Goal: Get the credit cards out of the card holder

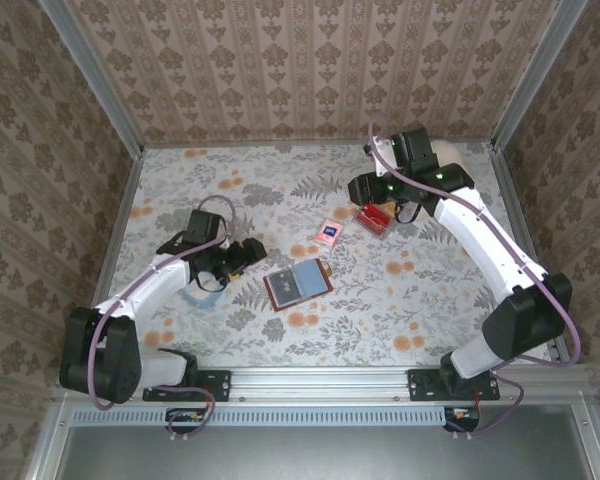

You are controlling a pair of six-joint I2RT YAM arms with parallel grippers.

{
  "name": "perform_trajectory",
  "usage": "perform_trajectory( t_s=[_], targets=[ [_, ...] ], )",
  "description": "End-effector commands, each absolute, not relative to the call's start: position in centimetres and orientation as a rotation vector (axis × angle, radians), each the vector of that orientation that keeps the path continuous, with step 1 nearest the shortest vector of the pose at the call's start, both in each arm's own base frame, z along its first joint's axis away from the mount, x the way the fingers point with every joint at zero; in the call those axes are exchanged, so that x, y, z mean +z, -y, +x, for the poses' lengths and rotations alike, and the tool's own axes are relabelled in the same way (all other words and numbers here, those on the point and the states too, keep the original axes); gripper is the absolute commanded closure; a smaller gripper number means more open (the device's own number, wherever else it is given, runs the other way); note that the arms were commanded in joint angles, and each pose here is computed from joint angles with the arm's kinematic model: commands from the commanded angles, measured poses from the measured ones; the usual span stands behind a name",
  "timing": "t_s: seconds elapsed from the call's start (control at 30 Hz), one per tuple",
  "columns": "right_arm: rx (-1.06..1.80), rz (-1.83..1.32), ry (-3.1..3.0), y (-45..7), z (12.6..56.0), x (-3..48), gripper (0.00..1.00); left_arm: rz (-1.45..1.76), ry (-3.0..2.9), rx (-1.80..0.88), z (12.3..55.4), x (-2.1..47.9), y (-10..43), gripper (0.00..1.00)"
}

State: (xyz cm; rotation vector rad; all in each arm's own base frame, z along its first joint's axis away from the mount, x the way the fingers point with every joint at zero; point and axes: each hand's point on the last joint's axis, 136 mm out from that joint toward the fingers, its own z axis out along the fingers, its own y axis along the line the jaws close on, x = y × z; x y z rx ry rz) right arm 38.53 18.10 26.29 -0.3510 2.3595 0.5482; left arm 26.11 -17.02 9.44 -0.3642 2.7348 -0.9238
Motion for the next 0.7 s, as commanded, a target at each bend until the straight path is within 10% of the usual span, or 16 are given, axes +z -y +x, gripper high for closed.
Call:
perform_trajectory(
  t_s=[0.0, 0.27, 0.67],
  targets=[
    [0.833, -0.137, -2.483, -20.6, 36.4, 24.4, 0.43, -0.39, -2.722, -0.965, 25.5, 9.5, 18.0, 0.2],
    [0.9, -0.094, -2.573, -26.1, 32.0, 18.5, 0.31, -0.392, -2.763, -0.985, 23.7, 8.1, 20.5, 0.28],
    [0.823, -0.08, -2.791, -31.3, 29.3, 9.9, 0.4, -0.353, -2.834, -0.981, 23.9, 5.9, 22.6, 0.48]
  ],
)
